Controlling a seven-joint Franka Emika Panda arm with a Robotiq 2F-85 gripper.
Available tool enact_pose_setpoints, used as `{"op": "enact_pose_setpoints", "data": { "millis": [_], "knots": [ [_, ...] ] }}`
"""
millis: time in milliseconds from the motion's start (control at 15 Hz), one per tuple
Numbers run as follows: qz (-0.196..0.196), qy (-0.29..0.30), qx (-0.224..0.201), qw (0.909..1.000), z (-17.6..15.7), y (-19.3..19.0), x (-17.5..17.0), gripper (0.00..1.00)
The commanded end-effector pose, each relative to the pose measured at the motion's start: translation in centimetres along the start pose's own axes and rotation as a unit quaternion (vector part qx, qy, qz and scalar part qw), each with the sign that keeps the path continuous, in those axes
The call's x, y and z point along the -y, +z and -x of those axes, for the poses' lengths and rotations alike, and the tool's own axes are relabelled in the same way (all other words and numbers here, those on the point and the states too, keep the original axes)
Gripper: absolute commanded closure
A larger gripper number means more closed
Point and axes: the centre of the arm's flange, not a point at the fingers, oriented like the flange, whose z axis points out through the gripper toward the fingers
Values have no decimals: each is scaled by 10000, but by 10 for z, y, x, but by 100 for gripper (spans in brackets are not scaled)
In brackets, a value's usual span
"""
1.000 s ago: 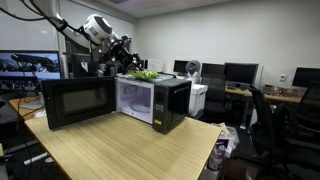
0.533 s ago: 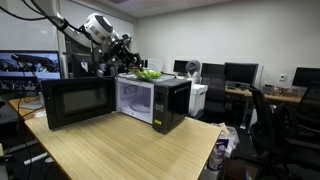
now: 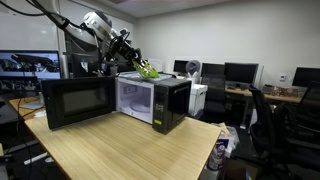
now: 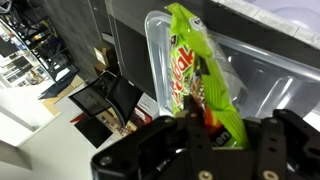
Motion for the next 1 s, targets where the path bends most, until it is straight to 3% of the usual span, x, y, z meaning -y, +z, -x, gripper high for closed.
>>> {"op": "enact_pose_setpoints", "data": {
  "millis": [0,400,933],
  "knots": [
    [153,-6,-207,9997,9,-6,7,99],
    [692,-15,-629,9956,7,-10,7,98],
    [497,176,-737,9959,-10,-40,-21,97]
  ]
}}
